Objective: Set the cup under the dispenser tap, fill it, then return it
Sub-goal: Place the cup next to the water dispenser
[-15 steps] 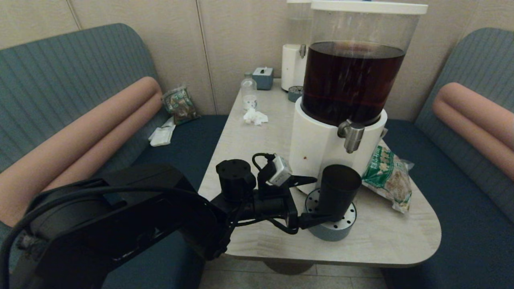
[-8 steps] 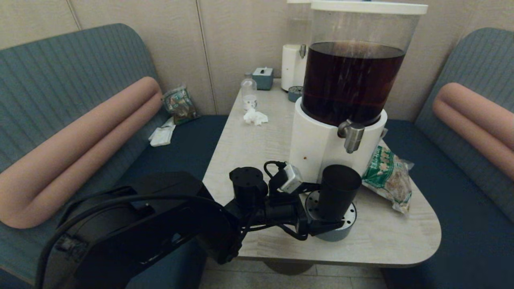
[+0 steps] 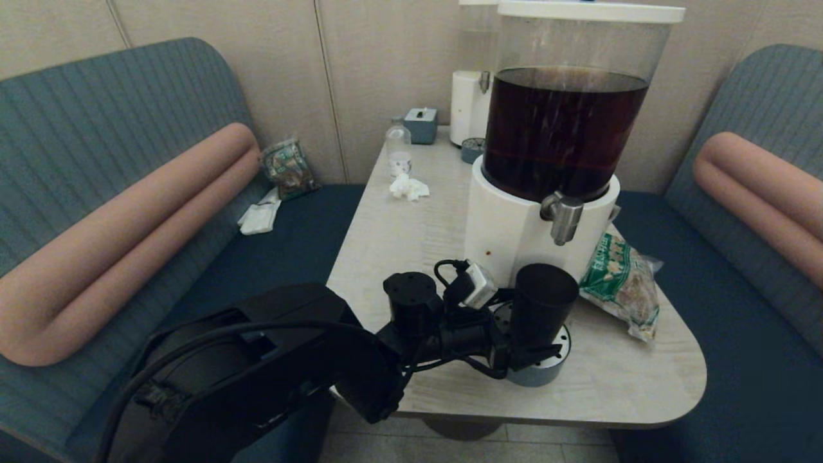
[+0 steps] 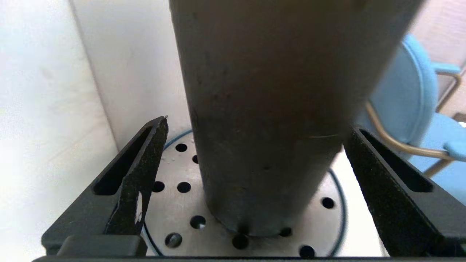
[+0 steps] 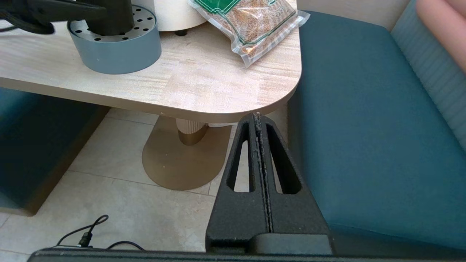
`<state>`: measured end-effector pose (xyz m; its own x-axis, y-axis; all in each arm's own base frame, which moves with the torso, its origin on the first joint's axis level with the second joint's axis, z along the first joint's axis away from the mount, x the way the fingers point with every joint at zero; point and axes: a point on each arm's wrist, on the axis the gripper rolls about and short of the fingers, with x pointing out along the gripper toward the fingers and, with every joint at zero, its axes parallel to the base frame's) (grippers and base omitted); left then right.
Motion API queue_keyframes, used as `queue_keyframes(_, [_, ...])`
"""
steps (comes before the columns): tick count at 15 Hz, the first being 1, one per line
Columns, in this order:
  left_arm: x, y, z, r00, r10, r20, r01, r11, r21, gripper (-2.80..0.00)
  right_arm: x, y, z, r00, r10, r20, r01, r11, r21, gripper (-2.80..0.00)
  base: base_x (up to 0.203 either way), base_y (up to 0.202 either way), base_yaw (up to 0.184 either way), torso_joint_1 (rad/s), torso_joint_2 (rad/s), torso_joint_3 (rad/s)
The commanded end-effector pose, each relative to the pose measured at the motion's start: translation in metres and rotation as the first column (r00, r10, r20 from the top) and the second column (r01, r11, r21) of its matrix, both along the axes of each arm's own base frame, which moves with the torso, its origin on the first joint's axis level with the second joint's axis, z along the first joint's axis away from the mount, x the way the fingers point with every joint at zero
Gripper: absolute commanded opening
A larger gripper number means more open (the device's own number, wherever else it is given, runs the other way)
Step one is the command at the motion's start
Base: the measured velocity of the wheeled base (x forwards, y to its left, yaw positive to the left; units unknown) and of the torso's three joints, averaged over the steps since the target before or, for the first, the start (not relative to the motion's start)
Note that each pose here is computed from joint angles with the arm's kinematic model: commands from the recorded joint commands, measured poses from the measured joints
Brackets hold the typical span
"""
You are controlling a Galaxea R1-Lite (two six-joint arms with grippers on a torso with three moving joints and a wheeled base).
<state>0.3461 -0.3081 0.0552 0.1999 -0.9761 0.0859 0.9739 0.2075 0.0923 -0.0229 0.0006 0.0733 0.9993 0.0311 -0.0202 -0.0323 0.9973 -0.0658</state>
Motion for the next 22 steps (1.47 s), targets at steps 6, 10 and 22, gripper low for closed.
queue_keyframes(6, [0.009, -0.008, 0.001, 0.999, 0.043, 0.006, -0.043, 0.998, -0.045, -2.80, 0.000, 0.000, 0.000, 1.000, 0.001, -0.003, -0.001, 1.000, 0.000, -2.80, 0.000, 0.000, 0.000, 0.000, 0.00, 0.000])
queue_keyframes(10, [0.006, -0.009, 0.003, 0.999, 0.036, 0.003, -0.036, 0.997, -0.070, -2.80, 0.000, 0.000, 0.000, 1.000, 0.001, -0.002, -0.001, 1.000, -0.001, -2.80, 0.000, 0.000, 0.000, 0.000, 0.00, 0.000])
queue_keyframes(22, [-0.043, 0.048, 0.036, 0.992, 0.056, -0.114, -0.064, 0.995, -0.074, -2.80, 0.000, 0.000, 0.000, 1.000, 0.001, -0.002, -0.001, 1.000, -0.001, -2.80, 0.000, 0.000, 0.000, 0.000, 0.00, 0.000])
